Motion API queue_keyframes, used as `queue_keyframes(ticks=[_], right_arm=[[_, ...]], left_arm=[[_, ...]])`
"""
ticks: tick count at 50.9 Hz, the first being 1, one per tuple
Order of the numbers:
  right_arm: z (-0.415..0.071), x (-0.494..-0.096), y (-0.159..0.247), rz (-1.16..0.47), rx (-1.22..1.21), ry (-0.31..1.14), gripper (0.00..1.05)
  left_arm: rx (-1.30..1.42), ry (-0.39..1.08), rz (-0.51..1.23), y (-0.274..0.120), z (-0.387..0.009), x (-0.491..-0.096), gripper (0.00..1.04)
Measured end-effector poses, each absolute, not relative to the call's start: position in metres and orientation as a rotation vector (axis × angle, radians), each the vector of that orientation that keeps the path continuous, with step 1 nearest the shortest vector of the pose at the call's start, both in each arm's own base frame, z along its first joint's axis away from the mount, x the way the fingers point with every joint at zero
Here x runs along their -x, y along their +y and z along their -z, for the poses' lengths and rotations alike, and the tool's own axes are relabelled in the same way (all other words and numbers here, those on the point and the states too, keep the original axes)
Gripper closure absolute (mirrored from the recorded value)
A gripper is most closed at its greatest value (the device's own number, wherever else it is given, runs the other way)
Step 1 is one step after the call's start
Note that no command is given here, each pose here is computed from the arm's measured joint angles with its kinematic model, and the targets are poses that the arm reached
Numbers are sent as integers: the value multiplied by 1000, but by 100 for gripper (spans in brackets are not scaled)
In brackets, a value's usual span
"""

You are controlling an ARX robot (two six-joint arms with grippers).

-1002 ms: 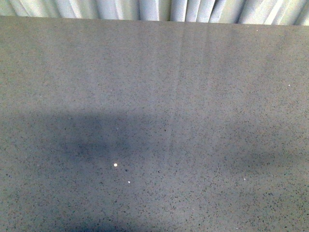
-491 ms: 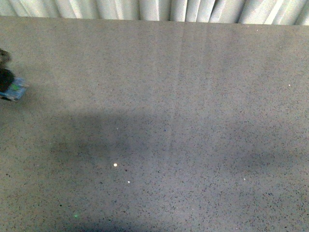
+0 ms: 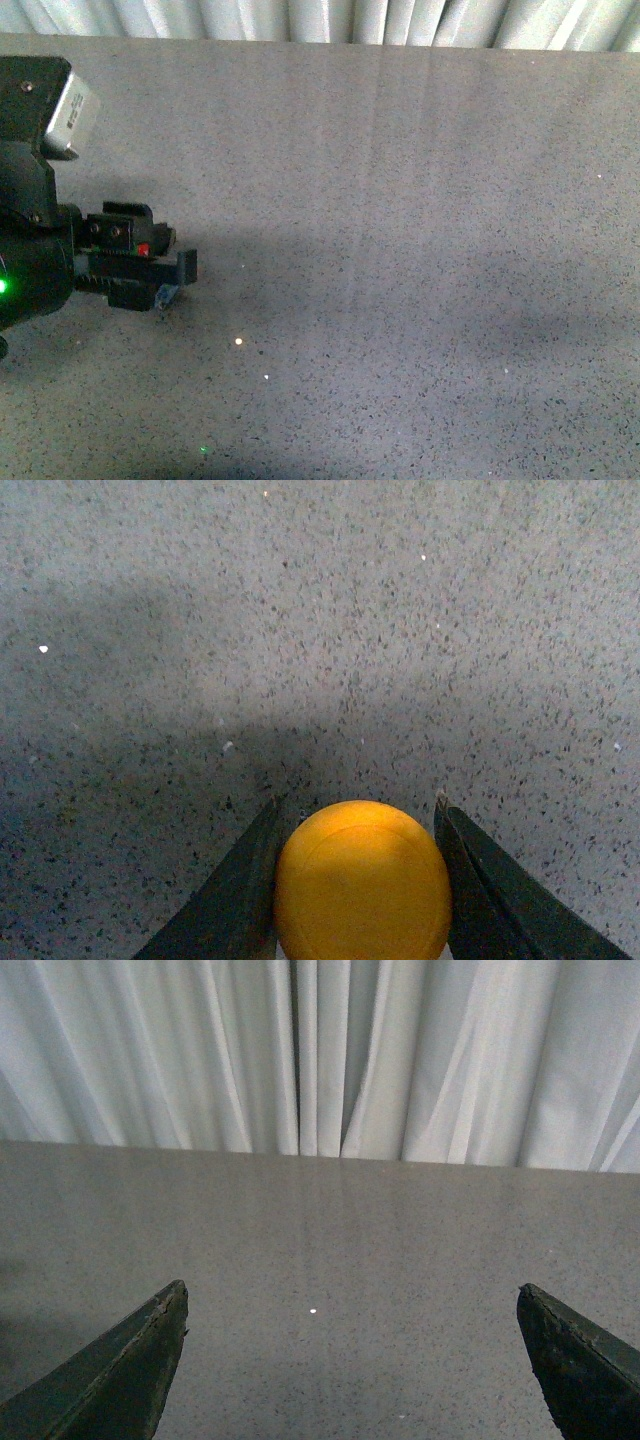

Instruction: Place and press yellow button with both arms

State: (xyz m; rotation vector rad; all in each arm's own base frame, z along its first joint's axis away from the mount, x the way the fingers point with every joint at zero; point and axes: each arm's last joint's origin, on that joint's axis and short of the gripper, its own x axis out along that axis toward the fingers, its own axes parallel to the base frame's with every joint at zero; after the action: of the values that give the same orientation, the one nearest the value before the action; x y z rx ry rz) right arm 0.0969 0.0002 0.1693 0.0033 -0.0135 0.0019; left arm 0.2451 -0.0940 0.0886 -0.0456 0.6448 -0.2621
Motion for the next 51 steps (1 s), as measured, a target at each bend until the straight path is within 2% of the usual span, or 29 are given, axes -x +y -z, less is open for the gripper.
queue_keyframes(ticks=[9, 18, 25, 33, 45, 48, 51], right_arm=[[-169, -97, 0, -2, -3, -14, 9], [-169, -97, 0, -2, -3, -14, 9], [-169, -97, 0, -2, -3, -14, 9], [-169, -97, 0, -2, -3, -14, 9], [-169, -97, 0, -2, -3, -14, 9], [-169, -97, 0, -2, -4, -14, 9], [-169, -97, 0, -2, -3, -14, 9]], left_arm=[[50, 661, 269, -96, -83, -241, 68], [58, 663, 276, -97, -84, -240, 34], [80, 623, 282, -90, -105, -240, 8], [102, 558, 270, -75, -133, -240, 9], [206, 423, 211, -23, -180, -234, 9], [171, 326, 143, -13, -183, -233, 15], [88, 131, 13, -2, -186, -221, 28]])
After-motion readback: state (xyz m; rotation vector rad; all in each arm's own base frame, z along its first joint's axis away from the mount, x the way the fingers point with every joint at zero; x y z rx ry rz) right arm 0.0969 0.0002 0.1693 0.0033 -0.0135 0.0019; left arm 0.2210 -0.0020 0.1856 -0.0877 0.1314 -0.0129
